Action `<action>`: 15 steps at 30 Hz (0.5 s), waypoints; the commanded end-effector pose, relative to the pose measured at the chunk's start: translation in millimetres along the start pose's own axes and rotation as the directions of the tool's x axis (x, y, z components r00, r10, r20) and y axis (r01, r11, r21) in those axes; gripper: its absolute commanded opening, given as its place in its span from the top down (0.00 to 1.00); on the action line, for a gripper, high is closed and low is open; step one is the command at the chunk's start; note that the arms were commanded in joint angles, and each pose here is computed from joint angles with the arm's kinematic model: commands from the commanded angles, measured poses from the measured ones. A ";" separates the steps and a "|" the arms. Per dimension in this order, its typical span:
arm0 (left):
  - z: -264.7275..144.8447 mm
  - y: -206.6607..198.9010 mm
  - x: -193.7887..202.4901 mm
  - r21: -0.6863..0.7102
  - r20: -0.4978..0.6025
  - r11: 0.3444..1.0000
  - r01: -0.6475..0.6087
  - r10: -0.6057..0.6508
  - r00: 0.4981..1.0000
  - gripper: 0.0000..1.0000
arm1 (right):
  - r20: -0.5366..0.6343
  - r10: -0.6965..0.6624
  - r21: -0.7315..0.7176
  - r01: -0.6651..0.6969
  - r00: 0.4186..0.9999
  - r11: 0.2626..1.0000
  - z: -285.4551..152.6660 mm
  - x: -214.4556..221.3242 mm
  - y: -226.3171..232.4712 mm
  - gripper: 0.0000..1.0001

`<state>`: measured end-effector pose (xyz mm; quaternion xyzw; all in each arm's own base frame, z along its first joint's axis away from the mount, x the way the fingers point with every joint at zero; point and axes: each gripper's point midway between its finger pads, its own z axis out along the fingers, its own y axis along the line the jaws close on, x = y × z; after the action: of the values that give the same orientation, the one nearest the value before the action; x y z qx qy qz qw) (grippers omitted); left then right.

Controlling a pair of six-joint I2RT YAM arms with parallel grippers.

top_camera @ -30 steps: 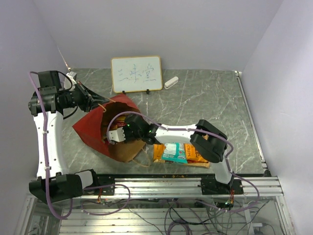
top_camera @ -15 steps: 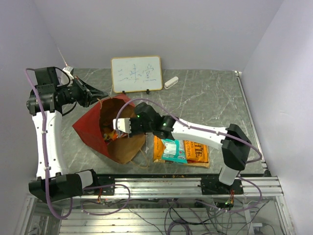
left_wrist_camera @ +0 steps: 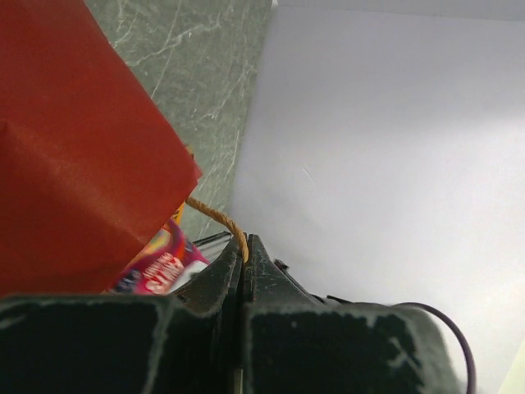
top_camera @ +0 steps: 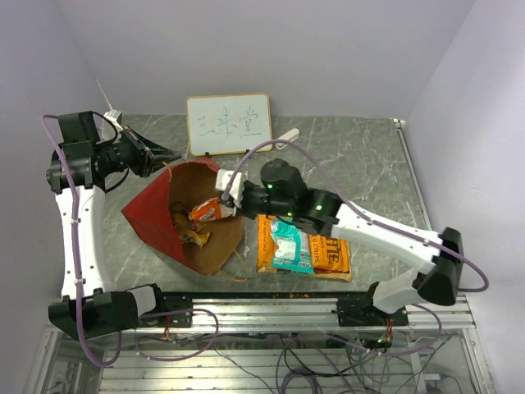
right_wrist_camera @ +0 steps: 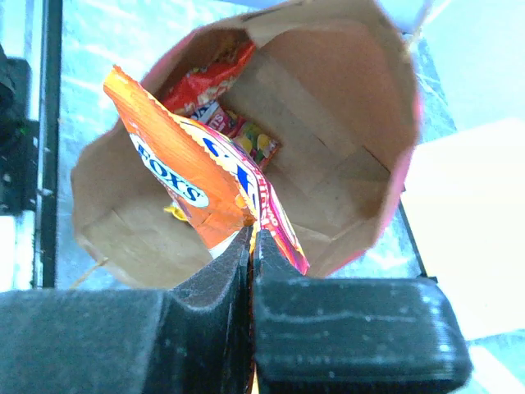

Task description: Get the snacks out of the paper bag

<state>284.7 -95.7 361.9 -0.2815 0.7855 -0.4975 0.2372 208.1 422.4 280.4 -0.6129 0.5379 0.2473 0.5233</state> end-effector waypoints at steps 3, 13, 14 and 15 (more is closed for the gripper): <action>-4.1 -8.2 -6.7 0.030 0.036 0.999 -0.031 0.030 0.999 0.93 | -0.005 0.266 0.131 -0.263 0.964 0.956 -61.1 -16.1 -11.2 1.00; 2.3 -2.2 -11.1 0.029 0.027 0.999 -0.018 0.017 0.999 0.93 | 0.007 0.711 0.728 -0.491 0.703 0.478 -176.2 48.3 -55.7 1.00; 3.1 -2.1 -11.9 0.030 0.024 0.999 -0.017 0.016 1.000 0.93 | 0.013 0.739 0.762 -0.486 0.673 0.429 -183.6 57.0 -54.7 1.00; 3.4 -2.3 -12.5 0.029 0.023 0.999 -0.019 0.018 1.000 0.93 | 0.002 0.763 0.796 -0.463 0.647 0.390 -191.7 68.6 -51.4 1.00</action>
<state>288.4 -95.0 360.9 -0.2795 0.7841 -0.4985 0.2420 217.8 279.9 319.6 -0.2971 0.7955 0.1697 0.5001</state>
